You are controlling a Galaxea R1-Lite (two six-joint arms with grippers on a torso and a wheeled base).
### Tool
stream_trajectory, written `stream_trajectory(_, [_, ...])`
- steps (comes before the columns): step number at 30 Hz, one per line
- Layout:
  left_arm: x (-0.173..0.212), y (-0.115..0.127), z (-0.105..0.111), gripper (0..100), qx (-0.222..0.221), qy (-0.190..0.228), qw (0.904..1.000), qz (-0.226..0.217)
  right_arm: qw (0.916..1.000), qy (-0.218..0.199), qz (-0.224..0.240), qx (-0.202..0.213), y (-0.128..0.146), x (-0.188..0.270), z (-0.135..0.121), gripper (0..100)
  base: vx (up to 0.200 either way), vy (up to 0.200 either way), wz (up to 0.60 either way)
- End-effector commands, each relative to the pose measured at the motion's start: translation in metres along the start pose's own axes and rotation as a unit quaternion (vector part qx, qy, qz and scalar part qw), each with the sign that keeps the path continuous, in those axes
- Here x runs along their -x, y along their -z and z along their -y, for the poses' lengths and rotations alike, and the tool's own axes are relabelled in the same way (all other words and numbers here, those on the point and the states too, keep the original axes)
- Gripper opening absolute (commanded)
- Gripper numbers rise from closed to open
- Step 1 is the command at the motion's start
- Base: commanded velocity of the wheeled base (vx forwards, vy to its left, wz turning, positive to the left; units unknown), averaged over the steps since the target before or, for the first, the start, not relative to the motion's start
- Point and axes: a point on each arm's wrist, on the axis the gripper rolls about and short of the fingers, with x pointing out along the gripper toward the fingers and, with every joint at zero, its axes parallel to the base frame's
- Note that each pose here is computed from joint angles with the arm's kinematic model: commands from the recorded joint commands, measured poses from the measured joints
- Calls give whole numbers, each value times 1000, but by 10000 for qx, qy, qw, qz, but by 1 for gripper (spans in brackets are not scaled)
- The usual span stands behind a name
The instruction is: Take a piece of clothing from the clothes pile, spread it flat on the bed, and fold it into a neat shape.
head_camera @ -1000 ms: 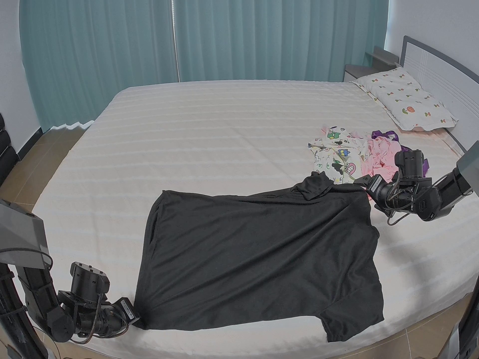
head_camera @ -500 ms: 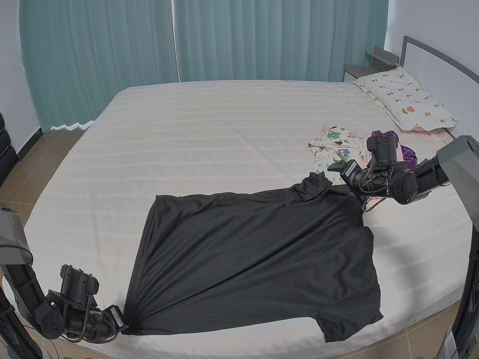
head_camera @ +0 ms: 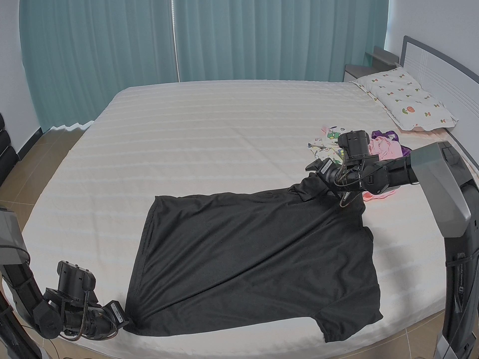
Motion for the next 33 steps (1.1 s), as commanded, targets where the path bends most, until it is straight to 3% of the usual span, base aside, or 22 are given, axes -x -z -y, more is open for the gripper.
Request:
stream_trajectory(1, [2,-4,3,0,176,287,9993,161,9997,176,-139,64,15,-32,5,100,0,0,0])
stream_trajectory(5, [6,-6,4,0,317,436,9980,318,9996,243,-153,52,12,-40,3,100,0,0,0])
stream_trajectory(6, [6,-6,4,100,315,418,9982,281,9996,264,-113,49,11,-42,2,100,0,0,0])
stream_trajectory(14, [5,-5,2,100,351,342,9985,233,9988,433,-222,84,17,-51,2,100,0,0,0])
stream_trajectory(22, [17,-17,0,100,619,589,9944,615,9991,341,-215,126,25,-57,2,100,0,0,0])
stream_trajectory(26, [27,-23,-2,100,780,922,9901,716,9984,-415,361,101,22,-72,-2,100,0,0,0])
stream_trajectory(27, [27,-23,-2,100,780,922,9901,716,9984,-415,361,101,22,-72,-2,100,0,0,0])
stream_trajectory(33, [29,-26,-2,100,1004,1066,9869,680,9817,-1521,1143,81,7,-67,-21,100,0,0,0])
